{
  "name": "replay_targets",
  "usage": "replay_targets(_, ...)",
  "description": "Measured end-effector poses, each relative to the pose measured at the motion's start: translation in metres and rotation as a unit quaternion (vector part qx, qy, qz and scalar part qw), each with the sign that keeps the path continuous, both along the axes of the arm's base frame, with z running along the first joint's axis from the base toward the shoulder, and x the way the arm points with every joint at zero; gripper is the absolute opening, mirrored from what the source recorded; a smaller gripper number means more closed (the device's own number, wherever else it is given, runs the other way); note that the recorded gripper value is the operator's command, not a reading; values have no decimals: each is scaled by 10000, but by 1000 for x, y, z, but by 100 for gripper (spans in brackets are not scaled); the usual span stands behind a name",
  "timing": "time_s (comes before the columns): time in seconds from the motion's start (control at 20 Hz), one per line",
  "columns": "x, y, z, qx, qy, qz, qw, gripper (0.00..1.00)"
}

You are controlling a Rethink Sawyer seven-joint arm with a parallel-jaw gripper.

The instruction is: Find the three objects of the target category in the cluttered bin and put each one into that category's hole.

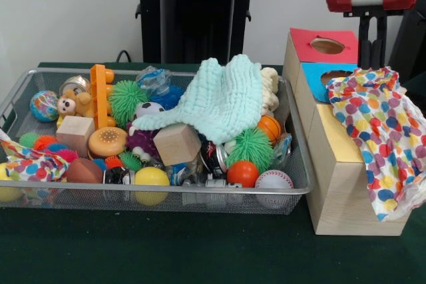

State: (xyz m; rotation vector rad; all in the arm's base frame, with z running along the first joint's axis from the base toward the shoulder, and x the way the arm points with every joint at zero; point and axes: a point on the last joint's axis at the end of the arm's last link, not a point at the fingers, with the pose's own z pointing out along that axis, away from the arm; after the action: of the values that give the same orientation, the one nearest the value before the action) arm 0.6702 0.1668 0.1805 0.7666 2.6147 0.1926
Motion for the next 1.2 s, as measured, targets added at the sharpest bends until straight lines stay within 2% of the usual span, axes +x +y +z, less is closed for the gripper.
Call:
replay_targets(0.3, -9, 7, -14, 5, 145, 45, 9999, 0)
replay_targets(0.6, -14, 16, -16, 10, 180, 93, 9998, 0)
replay_targets(1.2, -15, 21, -23, 61, 248, 53, 9997, 0)
